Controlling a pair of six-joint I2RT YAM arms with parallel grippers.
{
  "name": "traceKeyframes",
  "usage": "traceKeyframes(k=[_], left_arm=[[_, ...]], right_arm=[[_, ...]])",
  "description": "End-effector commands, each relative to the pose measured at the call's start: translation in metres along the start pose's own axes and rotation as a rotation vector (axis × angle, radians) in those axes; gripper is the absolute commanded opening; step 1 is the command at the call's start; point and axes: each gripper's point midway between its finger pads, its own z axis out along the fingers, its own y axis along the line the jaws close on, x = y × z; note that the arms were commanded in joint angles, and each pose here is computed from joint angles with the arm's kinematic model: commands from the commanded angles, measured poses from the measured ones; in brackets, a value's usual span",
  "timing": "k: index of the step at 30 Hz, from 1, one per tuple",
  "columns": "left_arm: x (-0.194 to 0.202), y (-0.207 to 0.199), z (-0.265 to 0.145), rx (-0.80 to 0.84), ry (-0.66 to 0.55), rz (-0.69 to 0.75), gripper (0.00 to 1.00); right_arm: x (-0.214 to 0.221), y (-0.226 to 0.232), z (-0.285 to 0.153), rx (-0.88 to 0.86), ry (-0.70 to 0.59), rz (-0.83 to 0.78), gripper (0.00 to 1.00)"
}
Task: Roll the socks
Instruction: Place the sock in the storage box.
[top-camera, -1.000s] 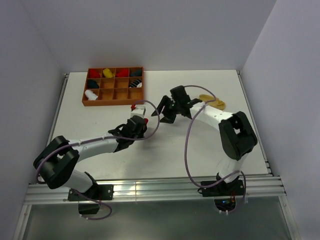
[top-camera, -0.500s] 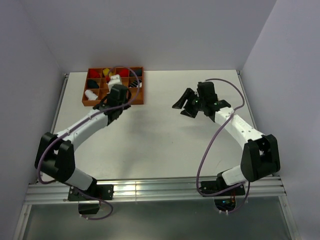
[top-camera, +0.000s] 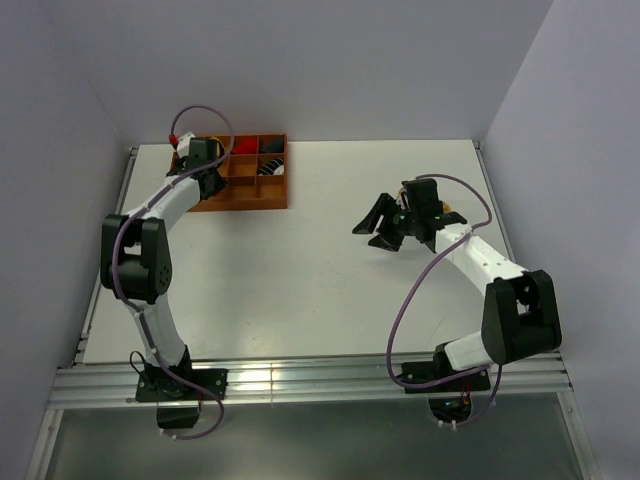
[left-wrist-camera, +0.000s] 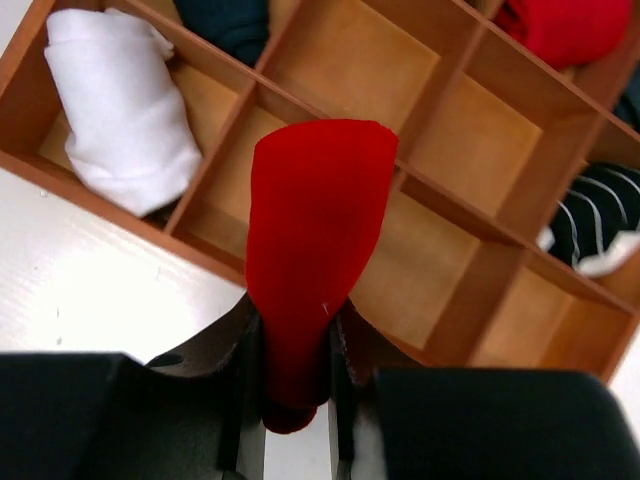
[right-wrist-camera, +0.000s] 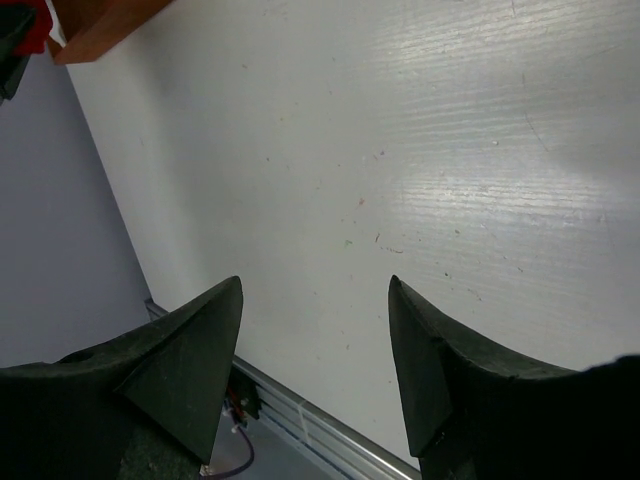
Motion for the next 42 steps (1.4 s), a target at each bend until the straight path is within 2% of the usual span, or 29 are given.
traceKeyframes(k=[1,9,17,22,25,28,29,30,35,42], left_arm=[[-0.021,-0.022,0.007,0.056,-0.007,-0.041,0.01],[0.01,-0.006,0.051,-0.013,0.102,-0.057,0.01],[0.02,0.008,0.054,-0.079,0.12,-0.143,0.01],[0.028,0.014,0.074,-0.146,0.17,-0.162,0.01],[0.033,0.014,0.083,-0.148,0.173,-0.166,0.06],[0.039,0.016,0.085,-0.139,0.194,-0.173,0.29],[0.039,0.017,0.086,-0.143,0.193,-0.173,0.41],[0.042,0.019,0.086,-0.146,0.197,-0.172,0.45],[0.045,0.031,0.087,-0.179,0.218,-0.176,0.51],[0.018,0.029,0.067,-0.168,0.157,-0.182,0.52]], right_arm=[[-0.003,0.002,0.003,-0.044,0.005,-0.026,0.67],[0.002,-0.007,0.01,-0.039,0.035,-0.002,0.66],[0.004,-0.009,0.014,-0.047,0.05,0.019,0.65],[0.007,-0.011,0.015,-0.057,0.059,0.024,0.65],[0.008,-0.012,0.015,-0.058,0.061,0.02,0.65],[0.01,-0.013,0.016,-0.065,0.071,0.021,0.65],[0.01,-0.012,0.016,-0.069,0.071,0.021,0.65],[0.01,-0.013,0.017,-0.069,0.074,0.025,0.65],[0.014,-0.014,0.019,-0.085,0.092,0.034,0.65],[0.014,-0.012,0.018,-0.099,0.094,0.026,0.65]])
